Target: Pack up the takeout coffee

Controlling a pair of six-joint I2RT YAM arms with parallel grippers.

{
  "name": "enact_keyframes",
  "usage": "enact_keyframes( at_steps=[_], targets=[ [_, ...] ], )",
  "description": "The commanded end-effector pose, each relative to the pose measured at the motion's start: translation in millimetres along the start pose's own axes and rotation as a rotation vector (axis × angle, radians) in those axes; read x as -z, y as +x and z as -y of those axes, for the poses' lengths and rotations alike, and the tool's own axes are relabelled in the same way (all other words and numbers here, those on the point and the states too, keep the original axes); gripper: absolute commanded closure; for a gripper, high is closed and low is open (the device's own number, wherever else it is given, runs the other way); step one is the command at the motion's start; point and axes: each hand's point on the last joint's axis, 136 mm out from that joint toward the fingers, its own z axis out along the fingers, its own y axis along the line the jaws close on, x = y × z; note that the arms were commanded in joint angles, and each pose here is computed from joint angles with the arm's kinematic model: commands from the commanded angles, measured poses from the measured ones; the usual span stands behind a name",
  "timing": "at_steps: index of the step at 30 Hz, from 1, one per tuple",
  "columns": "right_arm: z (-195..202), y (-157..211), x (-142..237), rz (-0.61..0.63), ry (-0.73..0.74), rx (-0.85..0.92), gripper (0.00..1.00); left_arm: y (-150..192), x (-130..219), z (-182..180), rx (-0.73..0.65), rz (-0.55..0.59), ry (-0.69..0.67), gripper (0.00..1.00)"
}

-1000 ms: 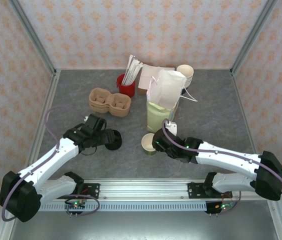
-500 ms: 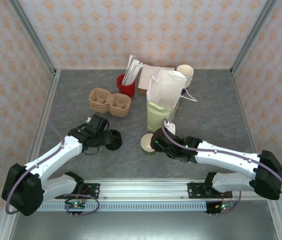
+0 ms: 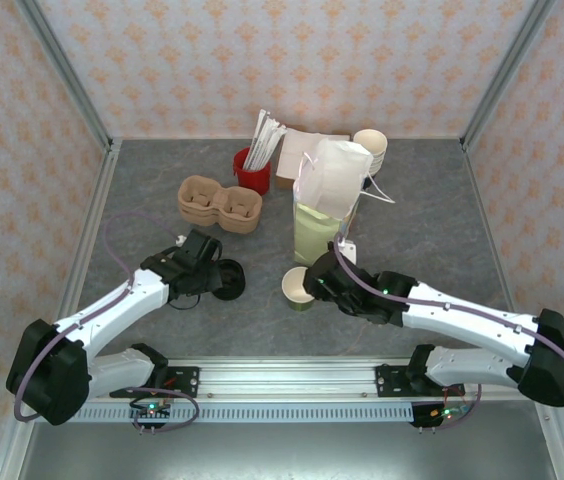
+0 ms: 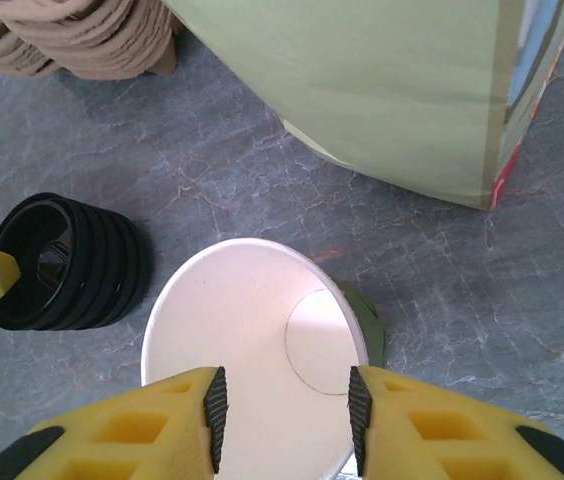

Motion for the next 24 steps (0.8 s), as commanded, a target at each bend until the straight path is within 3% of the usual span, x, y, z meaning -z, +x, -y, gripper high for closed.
enact_keyframes(
  at_steps=[1, 18, 24],
  targets=[
    [6, -9, 10, 0.041, 0.040, 0.007, 0.61, -2, 1, -3, -0.001, 0.024, -0.019, 0.77],
    [-2, -21, 29, 0.075, -0.023, -0.024, 0.61, -9, 20, -2, -0.002, 0.058, -0.009, 0.83],
    [-10, -26, 35, 0.089, -0.062, -0.033, 0.61, -17, 43, 4, -0.028, 0.093, -0.003, 0.87]
  ],
)
